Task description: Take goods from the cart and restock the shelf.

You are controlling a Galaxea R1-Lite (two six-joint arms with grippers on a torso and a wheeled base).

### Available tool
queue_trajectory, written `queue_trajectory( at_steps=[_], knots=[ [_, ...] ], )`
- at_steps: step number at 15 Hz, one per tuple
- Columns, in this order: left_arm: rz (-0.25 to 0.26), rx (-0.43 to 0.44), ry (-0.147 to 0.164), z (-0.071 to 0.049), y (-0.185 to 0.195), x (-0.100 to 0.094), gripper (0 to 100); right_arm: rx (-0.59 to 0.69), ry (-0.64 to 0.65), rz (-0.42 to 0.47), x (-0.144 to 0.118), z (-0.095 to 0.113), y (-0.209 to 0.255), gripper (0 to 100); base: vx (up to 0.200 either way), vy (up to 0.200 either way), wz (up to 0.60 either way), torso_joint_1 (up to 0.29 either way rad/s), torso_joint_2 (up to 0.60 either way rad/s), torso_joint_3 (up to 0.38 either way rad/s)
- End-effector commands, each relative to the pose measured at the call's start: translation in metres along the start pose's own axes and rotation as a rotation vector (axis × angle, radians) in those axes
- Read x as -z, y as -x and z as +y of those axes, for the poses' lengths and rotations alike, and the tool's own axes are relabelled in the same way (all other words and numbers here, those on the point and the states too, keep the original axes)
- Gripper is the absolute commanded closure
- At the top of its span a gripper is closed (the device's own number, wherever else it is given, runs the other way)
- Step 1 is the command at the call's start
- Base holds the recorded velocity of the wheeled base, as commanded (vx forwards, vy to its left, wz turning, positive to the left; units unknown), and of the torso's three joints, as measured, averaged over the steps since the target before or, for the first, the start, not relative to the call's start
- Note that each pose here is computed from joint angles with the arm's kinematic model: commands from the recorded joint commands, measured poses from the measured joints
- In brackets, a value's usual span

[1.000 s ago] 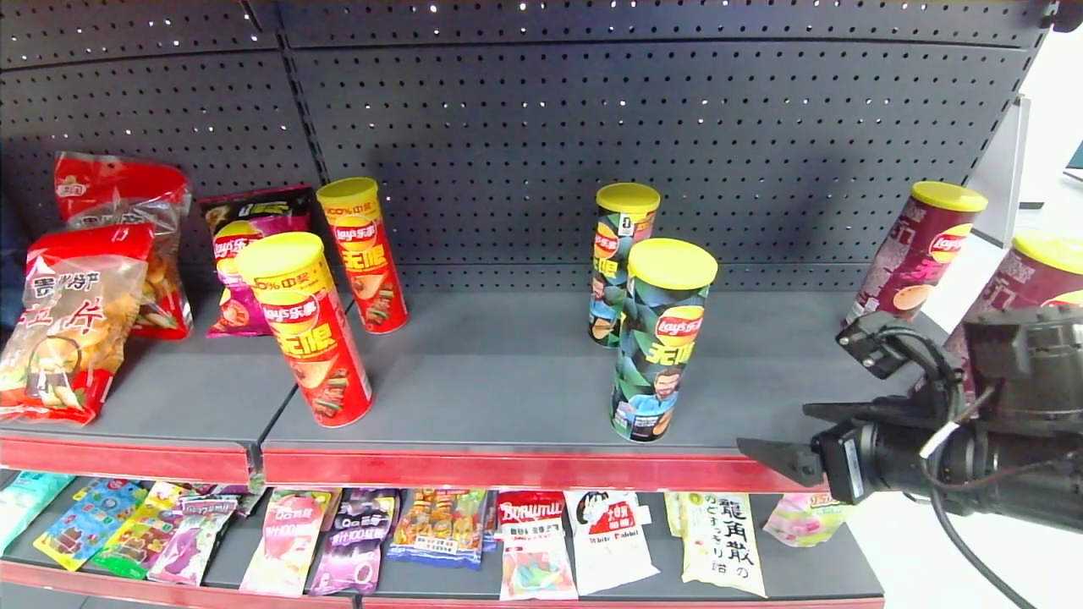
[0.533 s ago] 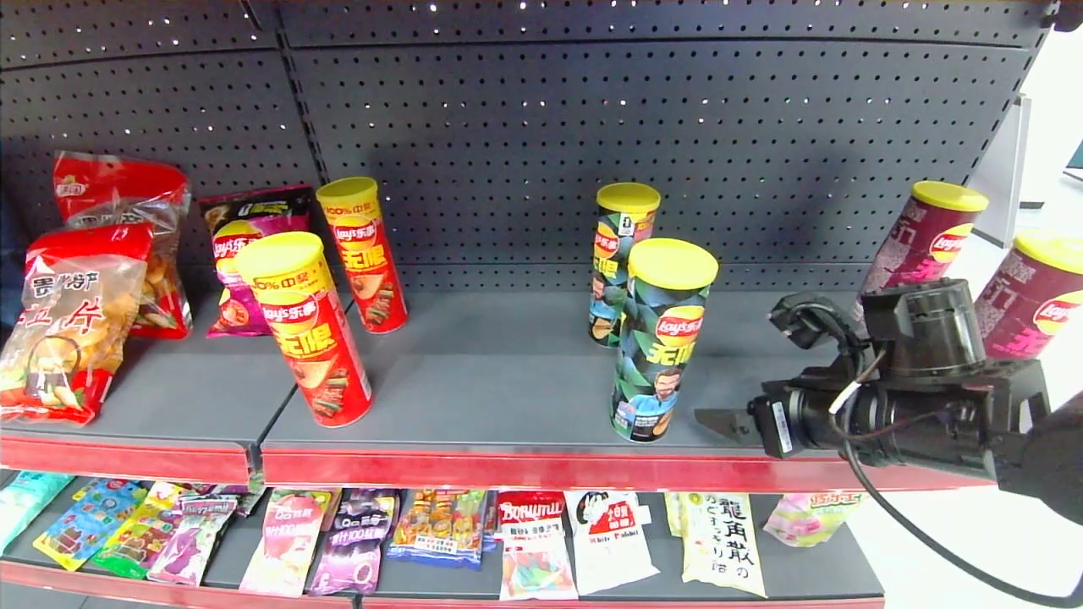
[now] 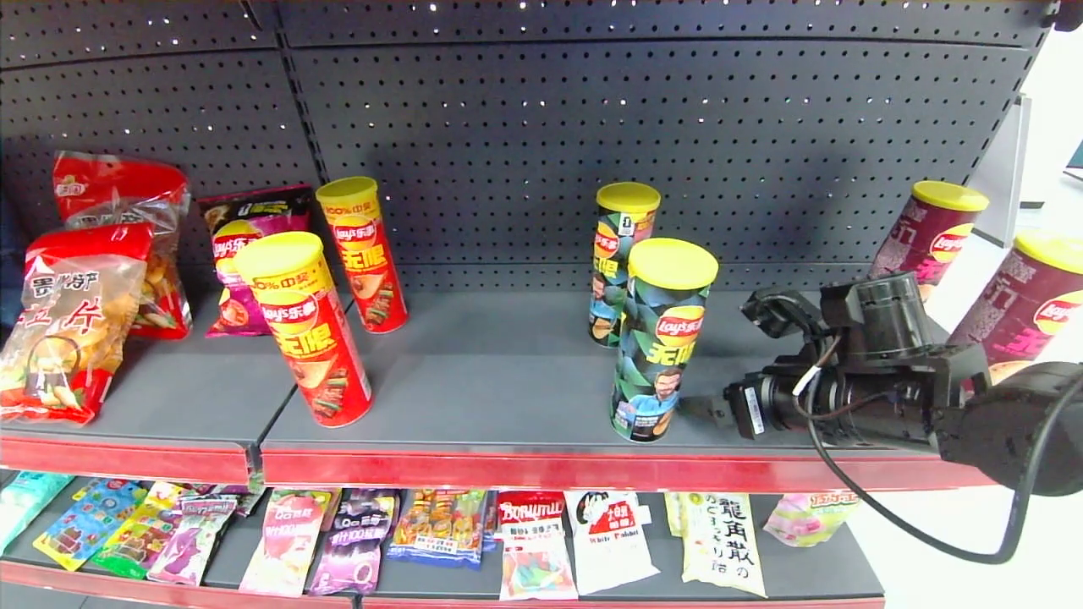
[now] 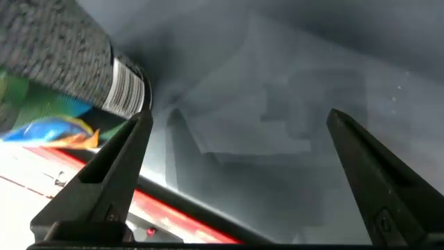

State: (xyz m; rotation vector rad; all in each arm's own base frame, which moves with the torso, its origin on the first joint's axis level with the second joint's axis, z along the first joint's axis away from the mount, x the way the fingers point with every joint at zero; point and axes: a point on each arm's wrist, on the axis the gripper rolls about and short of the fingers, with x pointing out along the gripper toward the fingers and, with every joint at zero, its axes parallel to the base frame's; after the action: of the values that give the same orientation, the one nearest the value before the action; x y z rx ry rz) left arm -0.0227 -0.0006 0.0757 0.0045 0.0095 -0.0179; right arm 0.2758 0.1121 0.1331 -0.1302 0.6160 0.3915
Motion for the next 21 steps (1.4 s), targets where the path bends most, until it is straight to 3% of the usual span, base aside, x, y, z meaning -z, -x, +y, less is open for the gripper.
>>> queue_trajectory(
  at_steps=[1,12,21],
  knots=[
    [0.0,-0.001,0.0,0.0,0.0,0.0,0,-0.002,0.003,0.005,-0.001,0.0,-0.005,0,0.0,0.0,0.0,0.0,0.0,0.0],
    [0.0,-0.001,0.0,0.0,0.0,0.0,0,-0.004,0.009,0.011,-0.001,0.001,-0.008,0,0.0,0.0,0.0,0.0,0.0,0.0],
    [0.0,-0.001,0.0,0.0,0.0,0.0,0,-0.037,0.033,0.009,-0.001,0.014,-0.009,0,0.0,0.0,0.0,0.0,0.0,0.0]
  ],
)
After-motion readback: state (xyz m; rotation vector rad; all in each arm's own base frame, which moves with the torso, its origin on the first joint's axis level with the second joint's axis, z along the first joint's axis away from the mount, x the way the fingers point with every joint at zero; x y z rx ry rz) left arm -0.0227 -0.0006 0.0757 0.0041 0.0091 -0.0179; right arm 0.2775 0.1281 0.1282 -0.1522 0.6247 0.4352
